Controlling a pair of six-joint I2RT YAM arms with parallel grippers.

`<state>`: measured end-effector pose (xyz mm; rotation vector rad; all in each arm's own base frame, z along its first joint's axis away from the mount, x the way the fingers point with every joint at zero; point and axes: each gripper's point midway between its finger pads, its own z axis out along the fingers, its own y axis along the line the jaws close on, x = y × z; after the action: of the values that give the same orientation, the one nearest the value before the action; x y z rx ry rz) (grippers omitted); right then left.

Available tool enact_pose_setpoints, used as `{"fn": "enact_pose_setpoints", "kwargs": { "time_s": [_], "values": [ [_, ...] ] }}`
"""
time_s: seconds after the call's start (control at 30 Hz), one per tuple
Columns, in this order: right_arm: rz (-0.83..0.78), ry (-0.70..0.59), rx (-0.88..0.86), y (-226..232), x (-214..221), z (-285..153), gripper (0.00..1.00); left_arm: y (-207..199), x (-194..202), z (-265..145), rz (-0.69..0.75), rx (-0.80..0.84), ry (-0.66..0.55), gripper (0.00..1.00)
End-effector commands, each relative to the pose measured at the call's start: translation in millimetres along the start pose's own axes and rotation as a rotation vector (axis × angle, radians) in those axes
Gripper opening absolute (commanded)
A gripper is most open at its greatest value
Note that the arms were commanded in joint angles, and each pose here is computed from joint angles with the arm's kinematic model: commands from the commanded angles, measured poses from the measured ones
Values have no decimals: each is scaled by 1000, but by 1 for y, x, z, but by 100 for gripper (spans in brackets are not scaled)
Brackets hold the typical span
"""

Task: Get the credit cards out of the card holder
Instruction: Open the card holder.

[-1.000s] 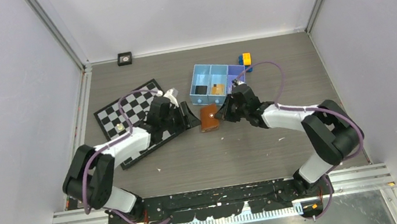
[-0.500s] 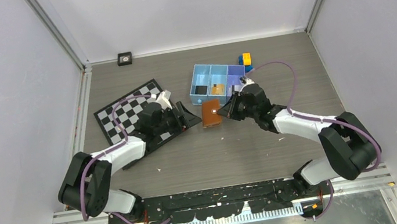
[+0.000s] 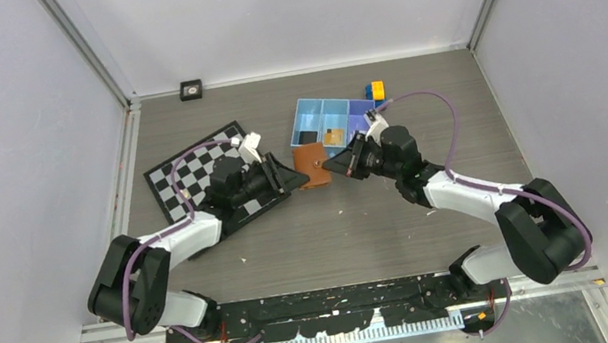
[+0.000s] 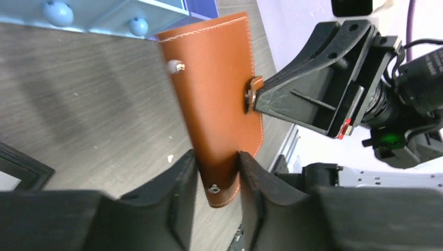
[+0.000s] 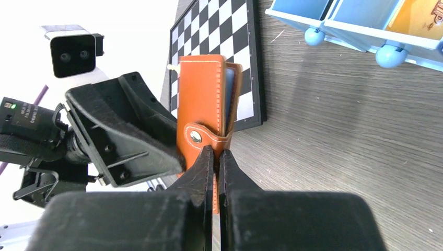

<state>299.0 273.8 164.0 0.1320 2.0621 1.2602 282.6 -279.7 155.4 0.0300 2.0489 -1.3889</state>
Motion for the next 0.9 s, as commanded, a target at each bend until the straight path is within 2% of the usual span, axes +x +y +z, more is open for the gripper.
{"fn": "enact_pose_setpoints", "kwargs": {
  "time_s": [0.0,0.1,0.13,0.2,0.23,0.33,0.37,0.53,0.63,0.8,0.87],
  "values": [
    [-13,-9,-96,22,-6,3,0,-17,-7,-1,41,96,-29,23],
    [-14,-11,-38,11,-5,5,3,-13,-8,-2,50,77,-48,7],
    [-18,-10,-12,7,-6,6,12,-12,-9,-2,54,72,-49,3],
    [-37,-11,67,-4,-5,7,43,-8,-10,-1,62,47,-45,0],
    [-55,-10,103,-8,-4,6,54,-4,-8,-1,60,21,-37,0],
    [-113,-15,130,-6,-1,5,73,8,-4,1,76,-55,-32,0],
    [-129,-19,135,-4,-1,5,76,10,-2,2,87,-75,-30,0],
    [-231,-25,237,-8,7,8,79,12,7,9,116,-102,-5,0],
    [-233,-33,318,-21,6,13,78,7,7,10,122,-84,-2,0],
    [-231,-27,409,-39,5,17,60,8,4,5,132,-108,-25,0],
    [-236,-22,472,-49,4,15,58,8,0,1,142,-121,-54,0]
  ]
}}
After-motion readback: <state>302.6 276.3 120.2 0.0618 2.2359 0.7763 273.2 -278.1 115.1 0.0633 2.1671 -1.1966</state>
